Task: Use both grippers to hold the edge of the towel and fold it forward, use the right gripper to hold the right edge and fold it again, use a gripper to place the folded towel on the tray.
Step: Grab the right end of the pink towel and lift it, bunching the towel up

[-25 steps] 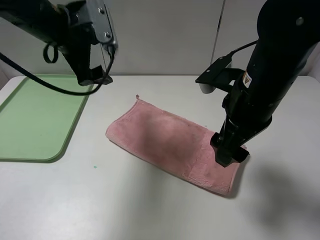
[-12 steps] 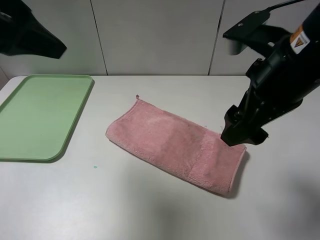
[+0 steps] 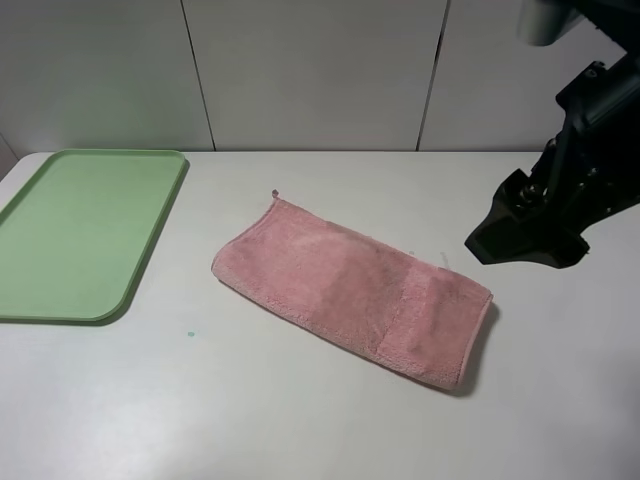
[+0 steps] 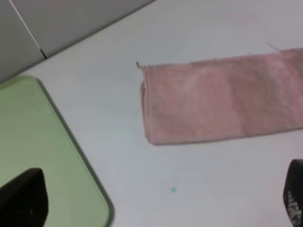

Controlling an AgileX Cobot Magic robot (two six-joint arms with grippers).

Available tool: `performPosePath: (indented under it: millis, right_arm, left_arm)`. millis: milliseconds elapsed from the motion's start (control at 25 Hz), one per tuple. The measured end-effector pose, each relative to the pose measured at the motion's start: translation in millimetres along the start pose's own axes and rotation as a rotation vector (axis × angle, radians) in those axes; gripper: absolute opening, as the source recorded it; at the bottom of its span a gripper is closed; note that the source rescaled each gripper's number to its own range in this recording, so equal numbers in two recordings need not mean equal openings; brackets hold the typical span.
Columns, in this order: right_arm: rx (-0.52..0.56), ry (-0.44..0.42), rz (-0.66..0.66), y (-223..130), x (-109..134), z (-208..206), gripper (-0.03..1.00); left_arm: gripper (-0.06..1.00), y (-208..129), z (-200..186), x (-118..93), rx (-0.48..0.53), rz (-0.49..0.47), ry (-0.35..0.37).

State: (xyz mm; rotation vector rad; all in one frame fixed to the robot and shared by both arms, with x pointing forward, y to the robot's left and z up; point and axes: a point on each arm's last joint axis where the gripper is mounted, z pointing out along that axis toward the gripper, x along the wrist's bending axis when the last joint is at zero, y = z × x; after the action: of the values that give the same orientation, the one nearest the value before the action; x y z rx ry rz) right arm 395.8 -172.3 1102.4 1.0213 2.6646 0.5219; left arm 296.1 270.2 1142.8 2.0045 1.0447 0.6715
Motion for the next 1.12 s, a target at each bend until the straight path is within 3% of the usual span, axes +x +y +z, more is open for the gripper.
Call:
performPosePath:
  millis: [360, 480, 560, 680, 1120]
  right_arm:
    - [-0.029, -0.004, 0.0, 1.3, -0.2, -2.0, 1.0]
    - [-0.033, -0.005, 0.0, 1.6, -0.3, -2.0, 1.0]
    - [-0.033, -0.005, 0.0, 1.6, -0.3, -2.0, 1.0]
    - [-0.036, -0.005, 0.015, 1.9, -0.3, -2.0, 1.0]
    - [-0.091, 0.023, 0.104, 5.3, 2.2, 2.1, 1.0]
  left_arm:
    - [1.0, -81.1, -21.6, -16.3, -0.134, -0.126, 0.01]
    - [1.0, -101.4, -16.4, -19.5, -0.148, -0.155, 0.01]
    - [1.0, -113.6, -9.3, -21.3, -0.105, -0.187, 0.003]
    - [1.0, -122.4, -4.0, -22.6, -0.03, -0.207, -0.005]
    - [1.0, -125.7, -2.2, -16.0, -0.019, -0.248, 0.07]
